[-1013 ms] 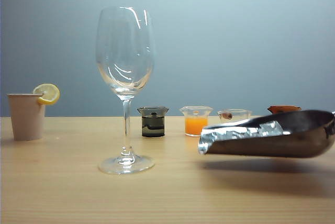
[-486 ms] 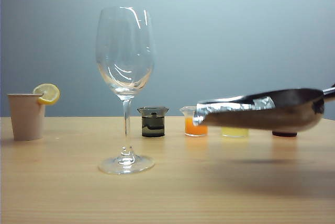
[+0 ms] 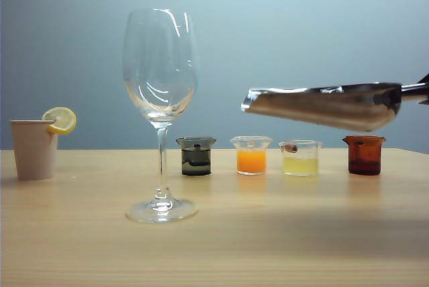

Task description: Pick up the ice scoop on the desk filled with ice cubes, pour the ice into the goblet, and finally put the scoop back on the table.

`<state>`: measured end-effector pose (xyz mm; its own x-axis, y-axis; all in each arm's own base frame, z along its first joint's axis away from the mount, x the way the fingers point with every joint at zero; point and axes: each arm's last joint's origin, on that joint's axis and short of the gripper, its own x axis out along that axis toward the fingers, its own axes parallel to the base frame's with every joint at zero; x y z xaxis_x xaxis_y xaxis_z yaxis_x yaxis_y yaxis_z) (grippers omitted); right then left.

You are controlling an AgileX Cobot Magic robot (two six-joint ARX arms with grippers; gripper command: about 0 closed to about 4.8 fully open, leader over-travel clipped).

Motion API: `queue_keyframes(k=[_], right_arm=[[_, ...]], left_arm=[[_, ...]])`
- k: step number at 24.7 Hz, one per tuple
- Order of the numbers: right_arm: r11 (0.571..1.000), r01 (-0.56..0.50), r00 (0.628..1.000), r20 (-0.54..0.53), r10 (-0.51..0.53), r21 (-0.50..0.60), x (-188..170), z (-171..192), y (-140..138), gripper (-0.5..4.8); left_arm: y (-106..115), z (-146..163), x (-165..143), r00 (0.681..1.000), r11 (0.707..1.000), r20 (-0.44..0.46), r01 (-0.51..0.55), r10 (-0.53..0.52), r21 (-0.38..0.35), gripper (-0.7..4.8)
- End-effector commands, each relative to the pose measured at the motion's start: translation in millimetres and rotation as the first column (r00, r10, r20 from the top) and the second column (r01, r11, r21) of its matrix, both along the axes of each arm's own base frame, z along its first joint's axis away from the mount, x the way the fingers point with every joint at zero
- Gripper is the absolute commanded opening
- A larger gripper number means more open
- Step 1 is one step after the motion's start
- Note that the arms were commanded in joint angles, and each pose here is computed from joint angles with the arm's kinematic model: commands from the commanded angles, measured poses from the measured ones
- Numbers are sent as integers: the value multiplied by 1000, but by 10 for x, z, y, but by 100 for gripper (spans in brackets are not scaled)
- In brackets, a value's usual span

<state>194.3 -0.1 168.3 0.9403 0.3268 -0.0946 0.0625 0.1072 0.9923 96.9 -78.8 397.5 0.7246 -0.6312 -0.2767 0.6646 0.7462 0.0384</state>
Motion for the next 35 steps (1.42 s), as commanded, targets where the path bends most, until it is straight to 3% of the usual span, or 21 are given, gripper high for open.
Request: queue_keyframes(k=[1,15,25,31,35], right_arm=[[999,-12,998,59,10,33,53,135,0,-3],[994,-66,997,57,61,85,292,524,2,-5],[988,-125,991,59,120,86,430,1004,11,-5],[982,-173,983,77,166,82,481,1288,23,-5],[978,-194,979,84,187,81,492,1383,37,-5]], left_arm=[[5,28,-7,1000,1000,13,3,-3,-9,-5],[5,27,-7,1000,1000,13,3,-3,-9,-5],[6,22,-8,1000,1000,8,3,-3,-5,-5],[12,-14,-17,1000,999,4,20,-20,50,-5],[7,-33,-30,998,997,-22,65,-64,48,-5]])
